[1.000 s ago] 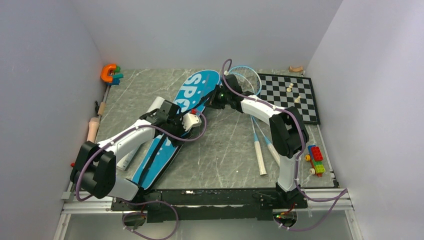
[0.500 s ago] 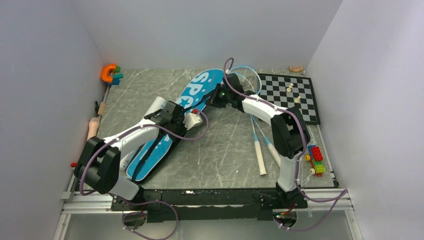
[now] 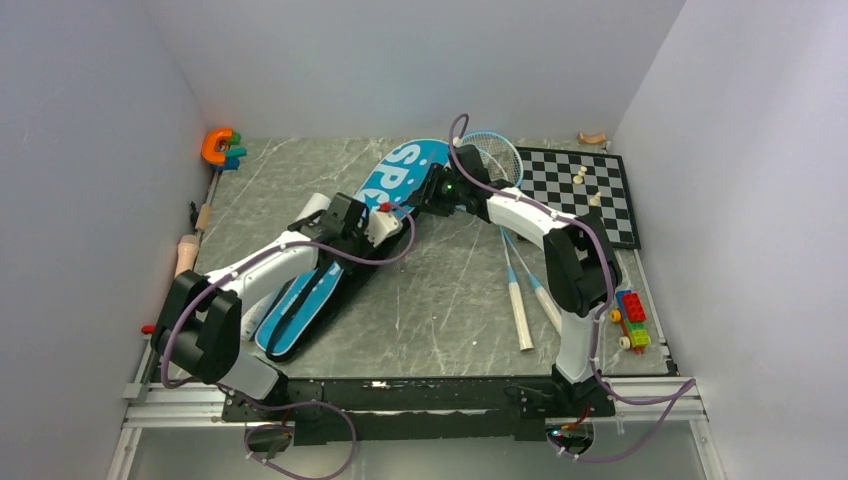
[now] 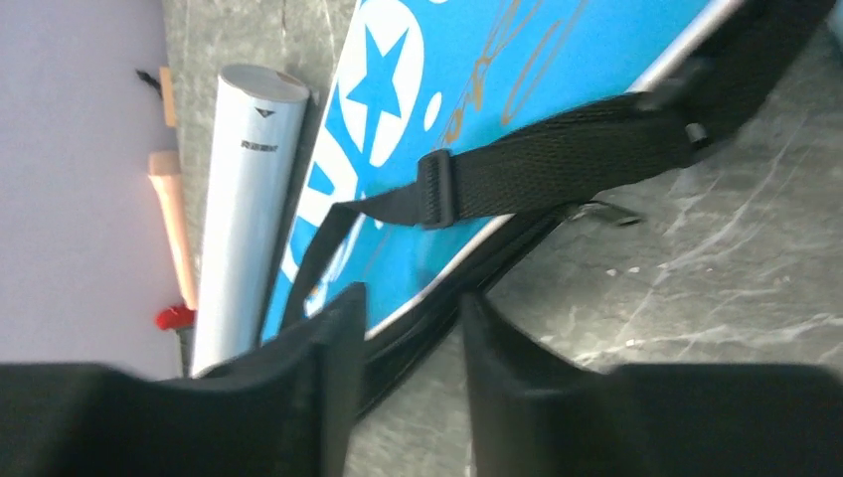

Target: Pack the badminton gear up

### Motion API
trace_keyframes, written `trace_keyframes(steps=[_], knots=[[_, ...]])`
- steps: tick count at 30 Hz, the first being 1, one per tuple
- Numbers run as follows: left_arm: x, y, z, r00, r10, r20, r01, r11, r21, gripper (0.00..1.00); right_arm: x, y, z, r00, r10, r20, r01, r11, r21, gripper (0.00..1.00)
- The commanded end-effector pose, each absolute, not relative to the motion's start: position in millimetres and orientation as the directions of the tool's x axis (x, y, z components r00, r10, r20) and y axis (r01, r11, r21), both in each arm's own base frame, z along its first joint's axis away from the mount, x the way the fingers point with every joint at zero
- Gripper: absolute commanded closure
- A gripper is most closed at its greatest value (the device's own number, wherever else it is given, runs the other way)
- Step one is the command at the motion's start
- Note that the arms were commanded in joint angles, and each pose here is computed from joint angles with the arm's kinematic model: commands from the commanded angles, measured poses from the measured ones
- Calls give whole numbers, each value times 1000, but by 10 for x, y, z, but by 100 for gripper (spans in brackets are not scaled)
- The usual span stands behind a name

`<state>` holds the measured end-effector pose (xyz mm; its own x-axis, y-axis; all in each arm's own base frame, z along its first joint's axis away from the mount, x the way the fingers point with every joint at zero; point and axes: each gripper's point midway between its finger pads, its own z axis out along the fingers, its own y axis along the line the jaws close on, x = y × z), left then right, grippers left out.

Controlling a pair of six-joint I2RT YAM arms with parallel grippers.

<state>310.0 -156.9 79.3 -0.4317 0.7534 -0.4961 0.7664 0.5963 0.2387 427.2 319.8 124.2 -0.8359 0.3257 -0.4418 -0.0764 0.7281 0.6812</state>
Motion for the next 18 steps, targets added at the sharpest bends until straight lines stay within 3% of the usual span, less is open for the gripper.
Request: trace_keyframes(steps=[1,9,14,18], knots=[[3381,-1644,1349,-473,589,-655,676,719,159,100,4320,3168,1547,-817,310,-487,-142,710,689,44],[3528,-1676,1643,-624,390,-677,593,800,-86,100,4281,2903,1621,-788,308,-534,-127,767,629,19],[3613,-1751,1843,-668,297,-683,556,808,-193,100,4448,2317,1640,-735,342,-585,-37,842,538,14],[3616,-1808,1922,-681,263,-684,544,807,-231,100,4585,1720,1502,-705,330,-628,94,921,378,17]])
